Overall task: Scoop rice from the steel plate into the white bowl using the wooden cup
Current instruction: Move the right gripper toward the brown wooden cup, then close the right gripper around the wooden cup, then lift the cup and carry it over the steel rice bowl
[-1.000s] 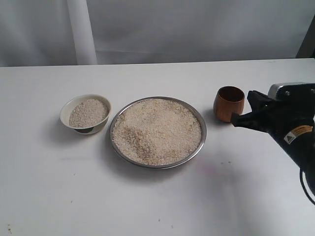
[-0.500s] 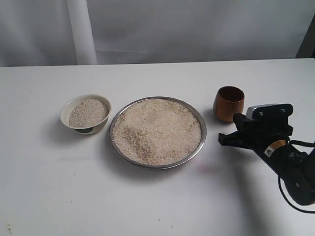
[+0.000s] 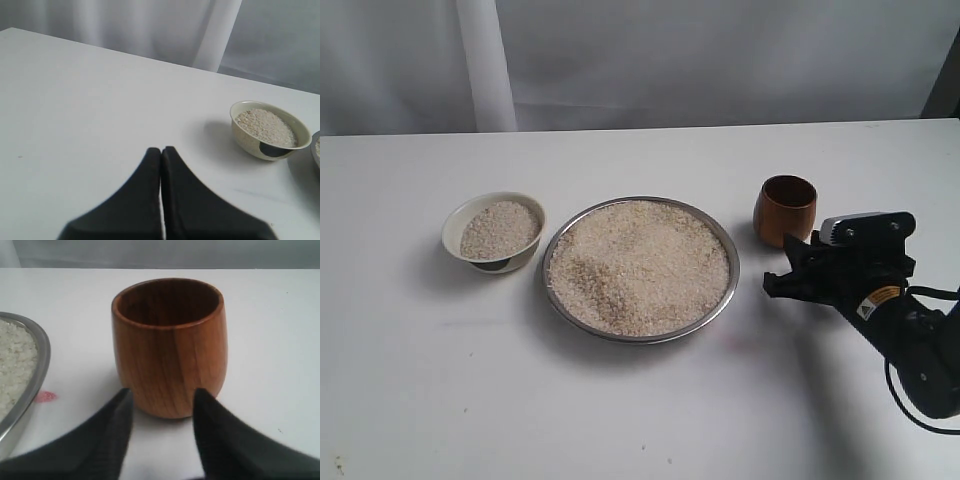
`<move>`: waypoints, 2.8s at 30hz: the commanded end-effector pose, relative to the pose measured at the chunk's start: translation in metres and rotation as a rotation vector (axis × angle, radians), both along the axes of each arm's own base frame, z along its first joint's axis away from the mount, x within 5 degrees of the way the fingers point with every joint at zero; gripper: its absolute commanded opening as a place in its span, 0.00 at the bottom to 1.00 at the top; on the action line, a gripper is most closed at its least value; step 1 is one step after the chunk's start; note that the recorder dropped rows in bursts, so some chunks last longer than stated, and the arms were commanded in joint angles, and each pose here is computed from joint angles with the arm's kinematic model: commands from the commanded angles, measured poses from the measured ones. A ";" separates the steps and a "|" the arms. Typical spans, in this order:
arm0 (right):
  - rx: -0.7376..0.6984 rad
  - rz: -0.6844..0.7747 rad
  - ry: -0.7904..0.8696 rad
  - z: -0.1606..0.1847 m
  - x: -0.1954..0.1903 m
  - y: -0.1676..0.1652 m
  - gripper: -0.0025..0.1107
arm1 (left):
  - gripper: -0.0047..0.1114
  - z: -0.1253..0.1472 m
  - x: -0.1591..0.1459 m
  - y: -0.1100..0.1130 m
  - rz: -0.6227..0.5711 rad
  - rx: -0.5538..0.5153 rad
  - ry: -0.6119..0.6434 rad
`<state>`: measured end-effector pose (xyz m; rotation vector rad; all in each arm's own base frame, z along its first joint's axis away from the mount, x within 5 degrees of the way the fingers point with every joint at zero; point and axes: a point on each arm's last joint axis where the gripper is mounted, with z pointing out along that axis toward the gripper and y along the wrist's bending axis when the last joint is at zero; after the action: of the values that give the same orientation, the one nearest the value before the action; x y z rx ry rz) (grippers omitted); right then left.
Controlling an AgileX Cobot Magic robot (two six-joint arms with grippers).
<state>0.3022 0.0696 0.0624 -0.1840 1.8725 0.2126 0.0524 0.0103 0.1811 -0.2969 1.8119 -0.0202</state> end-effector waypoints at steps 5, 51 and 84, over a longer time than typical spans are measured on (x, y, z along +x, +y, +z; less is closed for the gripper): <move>-0.002 0.004 -0.031 0.003 0.004 0.000 0.95 | 0.04 0.001 0.000 -0.001 -0.006 -0.011 -0.005; 0.017 -0.050 -0.149 -0.020 0.078 0.011 0.95 | 0.04 0.001 0.000 -0.001 -0.006 -0.011 -0.005; -0.021 -0.048 -0.103 -0.035 0.083 0.011 0.35 | 0.04 0.001 0.000 -0.001 -0.006 -0.011 -0.005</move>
<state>0.3838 0.0827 0.0277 -0.1492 1.7558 0.1665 0.0524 0.0104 0.1809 -0.2978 1.8137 -0.0201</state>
